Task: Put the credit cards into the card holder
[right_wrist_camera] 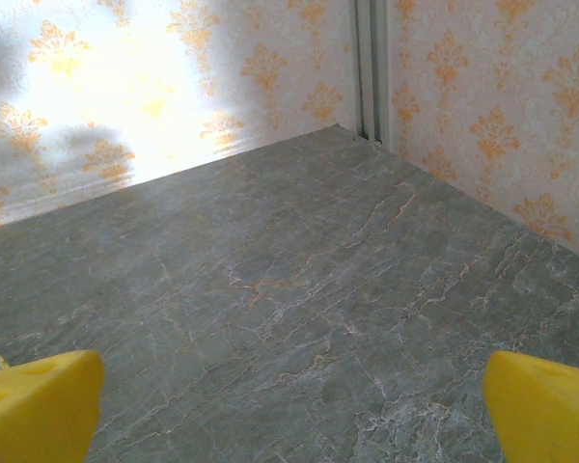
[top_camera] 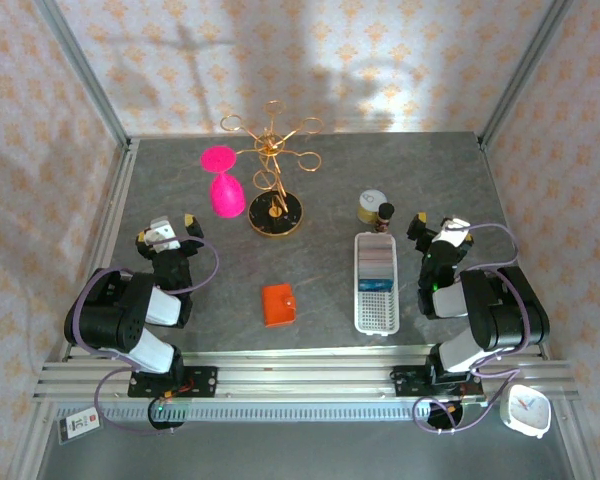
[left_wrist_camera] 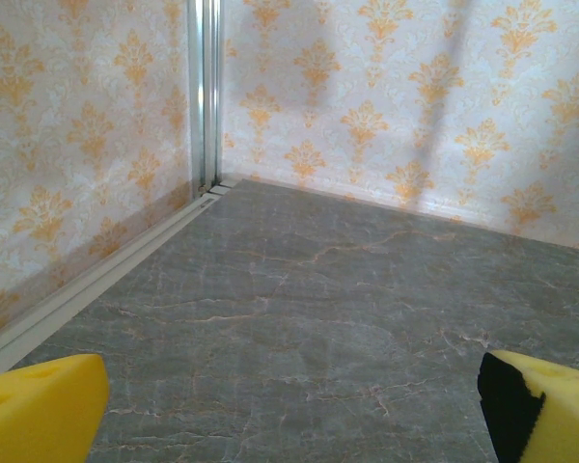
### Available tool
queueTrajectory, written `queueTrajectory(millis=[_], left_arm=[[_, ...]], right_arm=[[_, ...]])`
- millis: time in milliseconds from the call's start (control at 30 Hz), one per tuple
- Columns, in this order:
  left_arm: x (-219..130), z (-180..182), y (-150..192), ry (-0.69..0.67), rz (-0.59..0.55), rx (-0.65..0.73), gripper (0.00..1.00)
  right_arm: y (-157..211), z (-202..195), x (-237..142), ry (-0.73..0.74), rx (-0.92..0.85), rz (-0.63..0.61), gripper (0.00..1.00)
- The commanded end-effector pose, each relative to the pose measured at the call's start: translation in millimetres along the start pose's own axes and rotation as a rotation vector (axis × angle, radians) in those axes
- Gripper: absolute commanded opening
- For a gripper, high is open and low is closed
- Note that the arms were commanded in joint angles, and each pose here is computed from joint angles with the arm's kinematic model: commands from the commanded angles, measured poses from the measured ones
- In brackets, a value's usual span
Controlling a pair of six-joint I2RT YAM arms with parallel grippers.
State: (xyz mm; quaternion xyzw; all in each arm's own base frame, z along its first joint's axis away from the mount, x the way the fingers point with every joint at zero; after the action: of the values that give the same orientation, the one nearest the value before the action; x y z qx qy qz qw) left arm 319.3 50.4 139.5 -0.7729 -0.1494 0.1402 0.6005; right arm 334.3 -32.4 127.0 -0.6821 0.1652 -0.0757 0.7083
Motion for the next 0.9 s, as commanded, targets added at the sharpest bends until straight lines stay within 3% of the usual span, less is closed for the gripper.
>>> queueTrajectory(millis=[0, 533, 767, 867], left_arm=[[-0.9, -3.5, -4.3, 0.009, -0.023, 0.003, 0.99], [-0.1, -10.1, -3.9, 0.008, -0.022, 0.033, 0.99], [-26.1, -13.3, -35.8, 0.000, -0.100, 0.034, 0.99], [-36.7, -14.0, -63.6, -0.004, -0.119, -0.089, 0.99]], right_arm=[[-4.9, -2.9, -2.9, 0.021, 0.022, -0.028, 1.00], [-10.4, -1.3, -6.0, 0.004, 0.023, -0.040, 1.00], [-46.5, -8.0, -23.8, 0.020, 0.076, -0.035, 1.00], [-68.0, -10.8, -38.9, -0.005, 0.142, -0.089, 1.00]])
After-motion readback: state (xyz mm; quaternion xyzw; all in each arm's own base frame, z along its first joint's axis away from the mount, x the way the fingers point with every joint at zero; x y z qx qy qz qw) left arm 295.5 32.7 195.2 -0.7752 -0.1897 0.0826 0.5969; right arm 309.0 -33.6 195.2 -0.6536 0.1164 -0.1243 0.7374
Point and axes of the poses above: each hand's point on the last joint's axis, 136 mm out from that joint toward the fingers, its own x axis out along the fingers, its own z axis along the line the jaws close on, y = z × x, the point moved 3 cm from there along -x, back along the fingers, and after that the axes turned 8 degrees about -x, right-handed, at the moved point
